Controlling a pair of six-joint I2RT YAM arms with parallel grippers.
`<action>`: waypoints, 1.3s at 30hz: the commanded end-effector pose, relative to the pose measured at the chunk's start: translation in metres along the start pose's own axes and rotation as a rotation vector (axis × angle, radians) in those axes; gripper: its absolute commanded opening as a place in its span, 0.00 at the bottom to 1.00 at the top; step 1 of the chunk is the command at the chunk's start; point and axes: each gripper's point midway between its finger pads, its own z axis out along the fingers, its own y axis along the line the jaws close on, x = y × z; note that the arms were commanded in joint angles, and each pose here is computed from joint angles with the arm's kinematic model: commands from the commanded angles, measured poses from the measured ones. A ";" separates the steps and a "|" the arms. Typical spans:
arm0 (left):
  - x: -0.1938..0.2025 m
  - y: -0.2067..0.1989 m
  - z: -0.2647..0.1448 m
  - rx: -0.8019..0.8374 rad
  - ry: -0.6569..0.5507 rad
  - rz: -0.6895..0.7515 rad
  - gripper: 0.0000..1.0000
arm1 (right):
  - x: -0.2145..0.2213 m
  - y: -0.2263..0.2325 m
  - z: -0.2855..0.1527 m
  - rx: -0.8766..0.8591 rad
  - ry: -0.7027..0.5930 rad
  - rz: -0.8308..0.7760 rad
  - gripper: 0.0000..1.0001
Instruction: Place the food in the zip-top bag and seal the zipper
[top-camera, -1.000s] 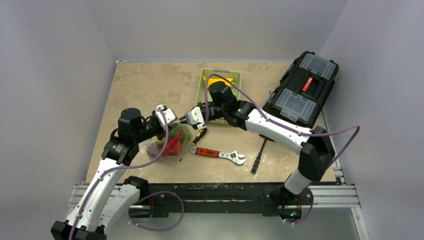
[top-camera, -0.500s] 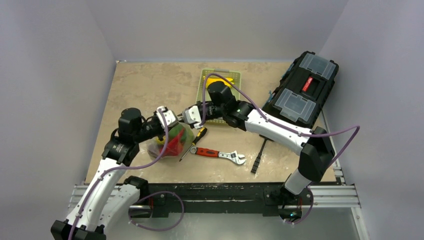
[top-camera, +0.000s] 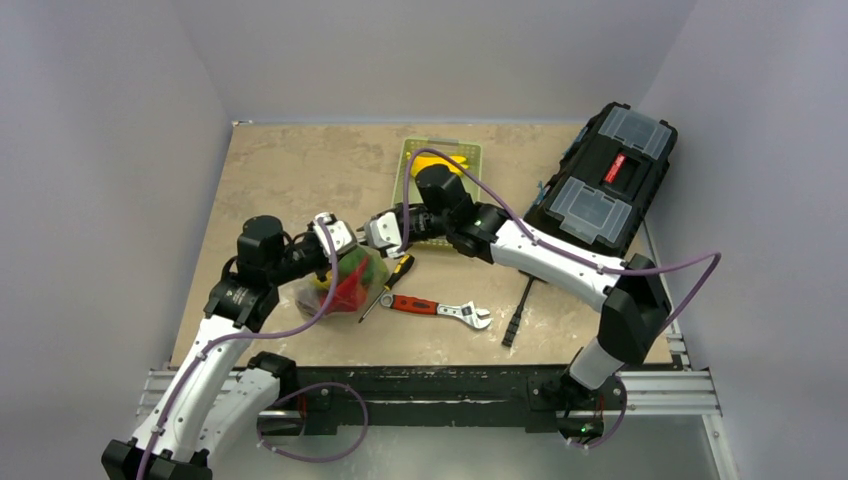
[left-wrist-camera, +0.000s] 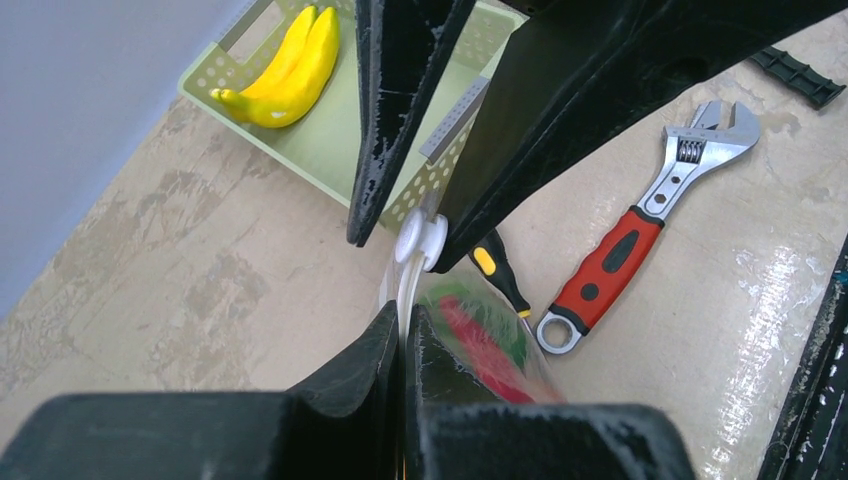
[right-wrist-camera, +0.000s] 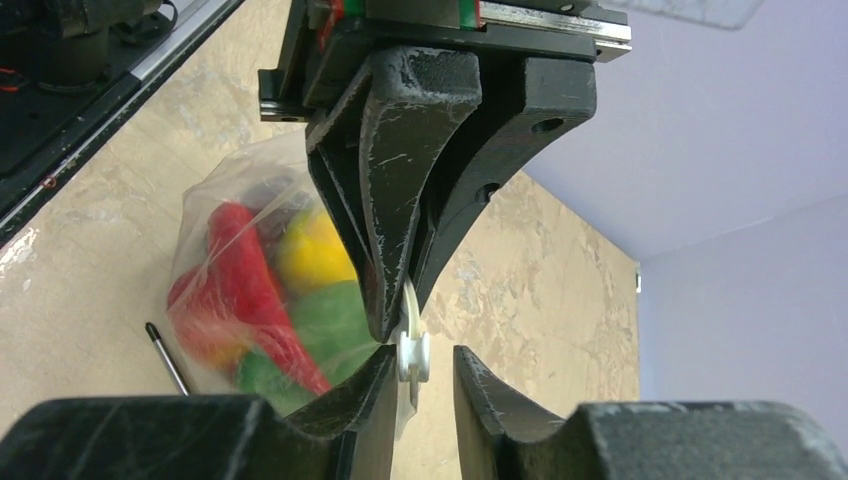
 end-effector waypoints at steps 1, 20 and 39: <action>-0.013 0.006 -0.001 -0.012 -0.030 0.048 0.00 | -0.019 -0.008 -0.015 0.044 -0.016 -0.021 0.24; -0.012 0.002 -0.001 0.012 -0.028 0.044 0.00 | -0.029 -0.002 -0.007 0.004 -0.055 -0.017 0.18; -0.014 -0.007 -0.005 0.034 -0.066 0.089 0.00 | -0.028 0.017 0.015 -0.171 -0.121 -0.021 0.00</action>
